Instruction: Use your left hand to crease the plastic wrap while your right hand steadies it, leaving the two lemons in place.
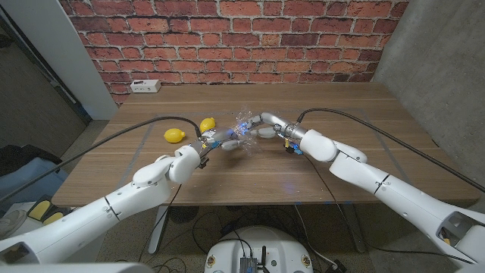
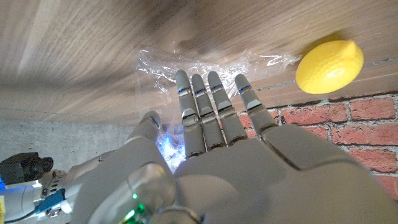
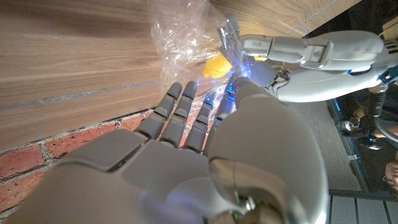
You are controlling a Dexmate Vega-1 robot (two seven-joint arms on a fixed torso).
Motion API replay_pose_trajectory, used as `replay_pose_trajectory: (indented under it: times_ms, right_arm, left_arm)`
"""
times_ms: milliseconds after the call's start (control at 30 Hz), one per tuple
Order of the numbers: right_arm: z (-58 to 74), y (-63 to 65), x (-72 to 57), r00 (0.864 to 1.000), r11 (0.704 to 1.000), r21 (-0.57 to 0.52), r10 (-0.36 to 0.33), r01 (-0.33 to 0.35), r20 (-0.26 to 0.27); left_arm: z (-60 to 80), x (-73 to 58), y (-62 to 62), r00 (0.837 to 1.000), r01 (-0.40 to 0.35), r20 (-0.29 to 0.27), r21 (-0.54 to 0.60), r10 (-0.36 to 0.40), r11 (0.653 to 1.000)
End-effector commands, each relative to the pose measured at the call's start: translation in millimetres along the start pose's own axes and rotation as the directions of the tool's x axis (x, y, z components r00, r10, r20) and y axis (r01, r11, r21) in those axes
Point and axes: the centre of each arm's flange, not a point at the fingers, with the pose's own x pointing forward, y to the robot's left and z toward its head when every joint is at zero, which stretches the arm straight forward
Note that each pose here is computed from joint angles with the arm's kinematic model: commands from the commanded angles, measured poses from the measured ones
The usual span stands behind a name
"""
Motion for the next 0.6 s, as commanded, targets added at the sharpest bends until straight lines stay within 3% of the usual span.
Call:
replay_pose_trajectory:
  times_ms: [33,133,333,433,600]
  right_arm:
    - [2.0,4.4,4.9,0.999,0.999,-0.019,0.032,-0.032,-0.007]
    - [3.9,5.6,5.0,0.999,0.999,-0.029,0.036,-0.037,-0.009]
    - [8.7,9.6,7.1,0.998,0.997,-0.047,0.063,-0.063,-0.011]
    - [11.5,13.4,8.8,0.996,0.994,-0.062,0.084,-0.085,-0.017]
    - [14.3,18.0,11.7,0.993,0.99,-0.081,0.113,-0.114,-0.026]
  left_arm:
    - [1.0,-40.7,9.2,0.963,-0.258,0.039,-0.126,0.265,0.958]
    - [0.9,-47.1,10.9,0.945,-0.312,0.049,-0.169,0.324,0.935]
    - [-0.3,-55.7,14.5,0.922,-0.34,0.087,-0.284,0.378,0.896]
    - [-0.7,-59.7,18.6,0.91,-0.327,0.118,-0.385,0.397,0.863]
    - [-0.3,-60.8,24.5,0.905,-0.266,0.169,-0.492,0.39,0.829]
